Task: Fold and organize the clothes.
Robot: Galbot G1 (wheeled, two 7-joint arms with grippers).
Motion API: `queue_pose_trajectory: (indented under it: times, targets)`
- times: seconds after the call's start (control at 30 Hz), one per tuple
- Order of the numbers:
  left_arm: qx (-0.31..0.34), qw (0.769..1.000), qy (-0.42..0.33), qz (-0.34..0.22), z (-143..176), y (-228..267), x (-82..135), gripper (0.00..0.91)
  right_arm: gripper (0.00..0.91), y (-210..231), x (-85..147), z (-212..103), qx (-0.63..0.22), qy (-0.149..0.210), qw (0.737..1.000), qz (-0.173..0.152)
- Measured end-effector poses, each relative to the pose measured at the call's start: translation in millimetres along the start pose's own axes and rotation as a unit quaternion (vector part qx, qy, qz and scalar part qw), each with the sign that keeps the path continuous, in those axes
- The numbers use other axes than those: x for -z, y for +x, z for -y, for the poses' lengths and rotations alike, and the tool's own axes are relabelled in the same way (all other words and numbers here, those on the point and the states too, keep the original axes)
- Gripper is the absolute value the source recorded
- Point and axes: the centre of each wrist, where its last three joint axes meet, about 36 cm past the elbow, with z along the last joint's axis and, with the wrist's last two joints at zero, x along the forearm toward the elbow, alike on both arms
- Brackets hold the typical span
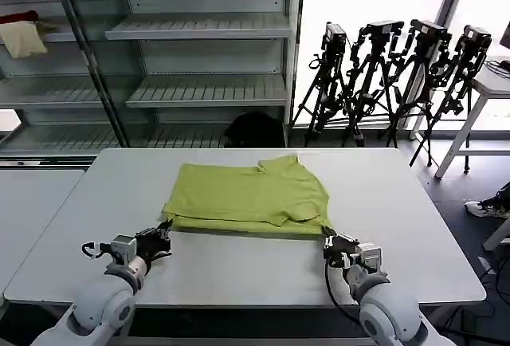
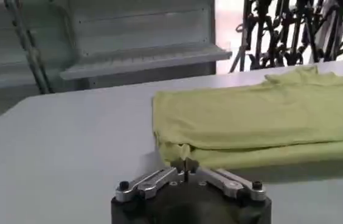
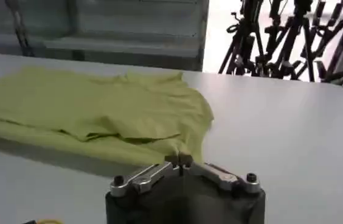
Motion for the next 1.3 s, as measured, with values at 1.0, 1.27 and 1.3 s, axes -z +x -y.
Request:
queue_pose_trajectory:
  times: [1.0,1.27,1.3]
  targets:
    - [0.125,0.990,-0.033,-0.047,82.2,142.7,-34.1,0.907,0.907,114.7,-13.8,-13.5,0.003,0.035,0.998,-0.052]
    - [0.131,0.990,-0.042,-0.043,89.9,163.1,-30.5,0.907,0.907,131.2,-7.0,-15.4,-0.011,0.037,0.998,-0.051]
    - [0.132,0.990,-0.044,-0.038,90.1,165.4,-28.0,0.907,0.907,133.5,-5.0,-15.6,-0.013,0.037,0.998,-0.049]
